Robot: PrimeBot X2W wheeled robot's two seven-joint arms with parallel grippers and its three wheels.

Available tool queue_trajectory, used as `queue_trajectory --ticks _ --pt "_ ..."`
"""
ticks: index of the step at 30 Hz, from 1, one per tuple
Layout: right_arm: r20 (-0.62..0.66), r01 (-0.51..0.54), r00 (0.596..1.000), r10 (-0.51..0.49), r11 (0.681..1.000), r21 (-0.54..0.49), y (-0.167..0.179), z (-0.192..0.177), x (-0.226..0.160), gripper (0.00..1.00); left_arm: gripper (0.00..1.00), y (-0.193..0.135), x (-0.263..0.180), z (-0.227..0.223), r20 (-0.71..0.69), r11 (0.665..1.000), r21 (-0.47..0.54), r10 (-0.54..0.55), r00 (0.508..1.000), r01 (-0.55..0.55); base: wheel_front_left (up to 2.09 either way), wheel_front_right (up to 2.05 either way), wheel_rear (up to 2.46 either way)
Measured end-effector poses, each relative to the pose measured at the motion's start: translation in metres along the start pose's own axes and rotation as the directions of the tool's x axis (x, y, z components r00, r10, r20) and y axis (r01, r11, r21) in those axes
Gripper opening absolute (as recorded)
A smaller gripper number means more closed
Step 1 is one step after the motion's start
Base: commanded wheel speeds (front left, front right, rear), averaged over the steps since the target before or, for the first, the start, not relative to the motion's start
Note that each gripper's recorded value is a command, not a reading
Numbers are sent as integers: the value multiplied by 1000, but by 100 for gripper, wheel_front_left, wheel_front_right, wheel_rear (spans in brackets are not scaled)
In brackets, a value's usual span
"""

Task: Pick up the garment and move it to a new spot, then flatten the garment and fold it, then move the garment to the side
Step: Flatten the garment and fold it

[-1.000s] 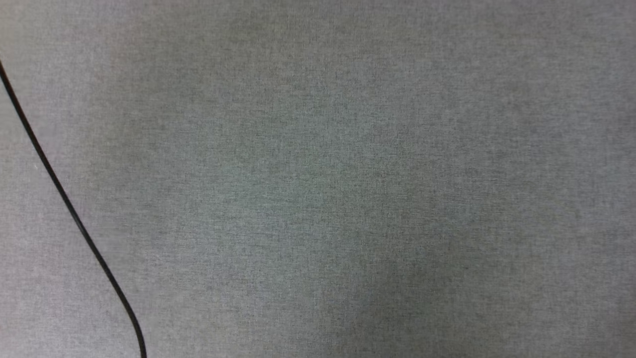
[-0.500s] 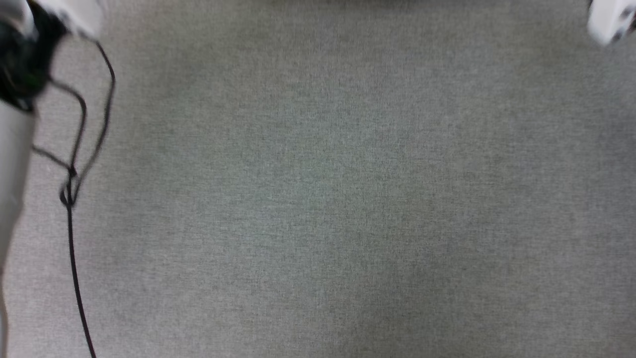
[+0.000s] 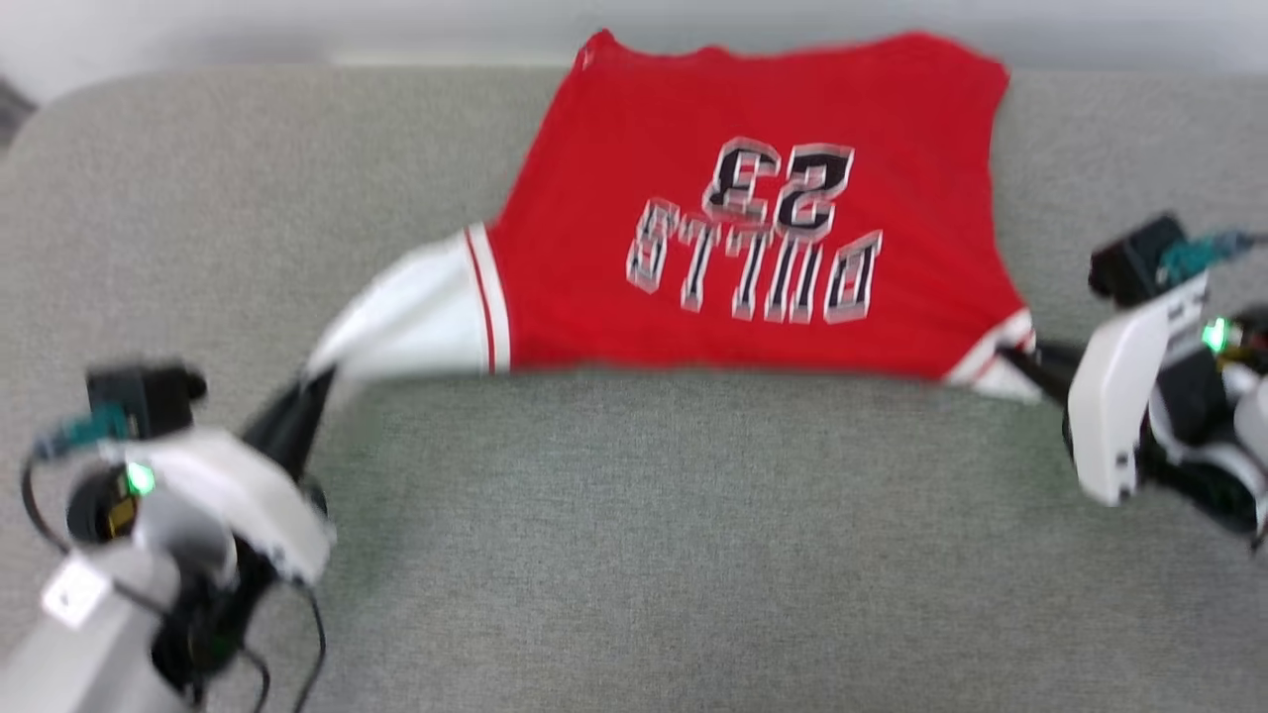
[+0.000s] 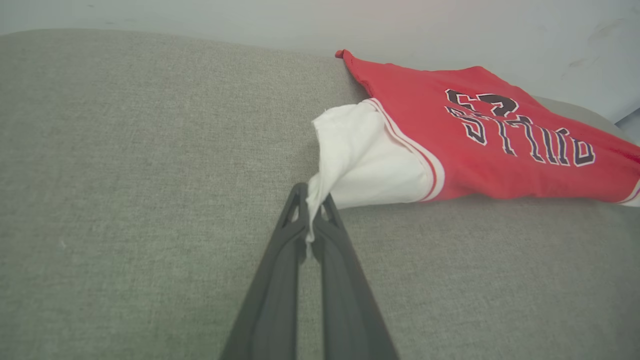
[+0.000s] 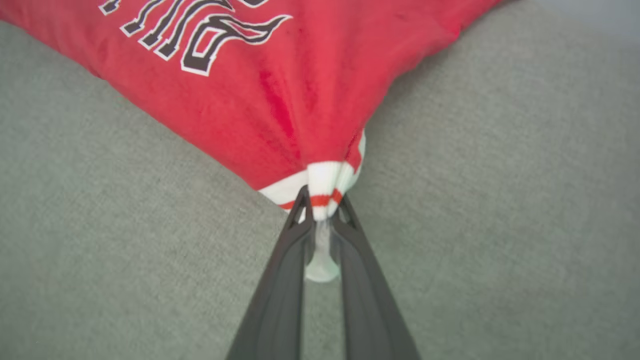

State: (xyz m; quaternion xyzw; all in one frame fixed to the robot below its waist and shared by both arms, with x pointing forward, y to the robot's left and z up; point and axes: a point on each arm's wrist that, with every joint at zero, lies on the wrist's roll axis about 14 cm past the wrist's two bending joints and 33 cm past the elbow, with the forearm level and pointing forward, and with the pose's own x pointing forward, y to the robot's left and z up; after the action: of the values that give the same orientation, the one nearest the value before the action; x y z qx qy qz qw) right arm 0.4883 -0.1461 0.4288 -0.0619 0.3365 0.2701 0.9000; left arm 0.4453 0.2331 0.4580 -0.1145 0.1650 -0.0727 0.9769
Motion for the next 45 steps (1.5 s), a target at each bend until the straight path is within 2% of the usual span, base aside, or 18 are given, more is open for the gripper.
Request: queue_trajectory --ticks 7,17,23,29,30,31,36,41,45 --pt "-64 -19 998 22 998 52 17 -52 -45 0 0 -5 -67 -47 -82 995 -72 58 995 -64 0 0 0" --pt "-156 -52 985 75 988 143 49 -127 -94 0 0 -11 -142 -114 -219 978 -140 120 968 -153 0 0 0" --pt "-240 -59 965 105 979 193 61 -164 -113 0 0 -17 -159 -128 -248 971 -168 123 961 -168 0 0 0" --pt "-238 -40 967 89 978 203 56 -163 -116 0 0 -21 -158 -130 -255 974 -163 113 960 -158 0 0 0" --pt "-227 -34 971 80 979 199 54 -158 -115 29 0 -21 -156 -129 -253 975 -160 113 961 -157 0 0 0" --pt "-209 -29 975 70 981 193 51 -152 -114 100 0 -21 -155 -127 -248 976 -155 111 962 -153 0 0 0" --pt "-98 9 995 6 989 148 28 -108 -115 100 0 -25 -147 -117 -220 982 -139 97 971 -130 0 0 0" --pt "110 107 988 -111 993 43 -17 -16 -128 100 0 -31 -136 -106 -196 988 -116 77 978 -101 0 0 0" --pt "175 167 971 -161 986 -23 -38 41 -134 100 0 -34 -123 -94 -164 992 -91 66 984 -82 0 0 0"
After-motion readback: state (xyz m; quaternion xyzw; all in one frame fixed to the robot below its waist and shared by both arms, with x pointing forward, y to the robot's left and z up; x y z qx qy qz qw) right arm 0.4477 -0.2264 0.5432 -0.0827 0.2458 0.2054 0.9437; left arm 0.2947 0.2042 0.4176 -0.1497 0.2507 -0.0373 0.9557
